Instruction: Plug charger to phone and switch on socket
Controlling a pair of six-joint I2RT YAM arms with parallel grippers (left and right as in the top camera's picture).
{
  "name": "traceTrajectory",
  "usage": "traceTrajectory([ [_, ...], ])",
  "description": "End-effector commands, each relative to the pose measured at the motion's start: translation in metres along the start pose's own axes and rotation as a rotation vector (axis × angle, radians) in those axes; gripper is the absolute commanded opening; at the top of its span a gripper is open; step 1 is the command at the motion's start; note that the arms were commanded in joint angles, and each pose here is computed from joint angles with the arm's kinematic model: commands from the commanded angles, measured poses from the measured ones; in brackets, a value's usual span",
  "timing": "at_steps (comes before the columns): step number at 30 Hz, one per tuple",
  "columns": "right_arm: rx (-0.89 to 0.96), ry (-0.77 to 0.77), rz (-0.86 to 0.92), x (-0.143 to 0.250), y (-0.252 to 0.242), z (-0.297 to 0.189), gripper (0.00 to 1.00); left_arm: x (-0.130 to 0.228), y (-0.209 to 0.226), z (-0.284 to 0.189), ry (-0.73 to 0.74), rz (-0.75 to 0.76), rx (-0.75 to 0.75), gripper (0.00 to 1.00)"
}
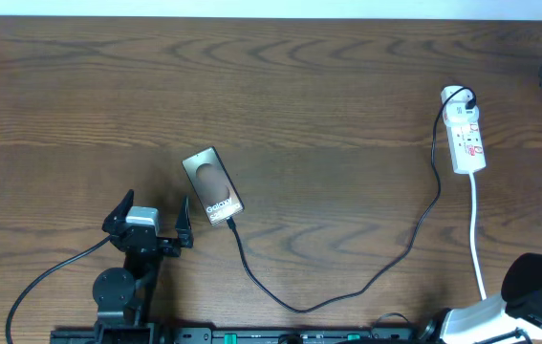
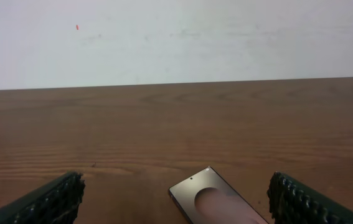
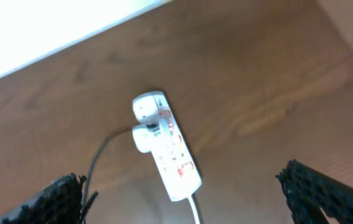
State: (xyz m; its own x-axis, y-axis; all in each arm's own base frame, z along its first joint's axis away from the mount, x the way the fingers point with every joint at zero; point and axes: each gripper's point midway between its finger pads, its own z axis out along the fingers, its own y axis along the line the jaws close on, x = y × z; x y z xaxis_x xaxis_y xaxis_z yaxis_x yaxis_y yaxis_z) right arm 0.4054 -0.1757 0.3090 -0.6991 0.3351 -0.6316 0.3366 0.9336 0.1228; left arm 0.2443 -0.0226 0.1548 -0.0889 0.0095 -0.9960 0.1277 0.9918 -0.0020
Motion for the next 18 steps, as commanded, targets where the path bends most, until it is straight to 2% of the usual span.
traceTrajectory([
  [1, -0.051, -0.064, -0.046, 0.001, 0.030, -0.008, 0.99, 0.015, -0.002, 0.000, 0.050, -0.001, 0.013, 0.95],
  [9, -0.194, -0.319, -0.211, 0.021, 0.108, -0.011, 0.99, 0.015, -0.002, 0.000, 0.050, -0.001, 0.013, 0.94],
  [18, -0.338, -0.609, -0.315, 0.096, 0.150, -0.029, 0.99, 0.015, -0.002, 0.000, 0.050, -0.001, 0.013, 0.95],
])
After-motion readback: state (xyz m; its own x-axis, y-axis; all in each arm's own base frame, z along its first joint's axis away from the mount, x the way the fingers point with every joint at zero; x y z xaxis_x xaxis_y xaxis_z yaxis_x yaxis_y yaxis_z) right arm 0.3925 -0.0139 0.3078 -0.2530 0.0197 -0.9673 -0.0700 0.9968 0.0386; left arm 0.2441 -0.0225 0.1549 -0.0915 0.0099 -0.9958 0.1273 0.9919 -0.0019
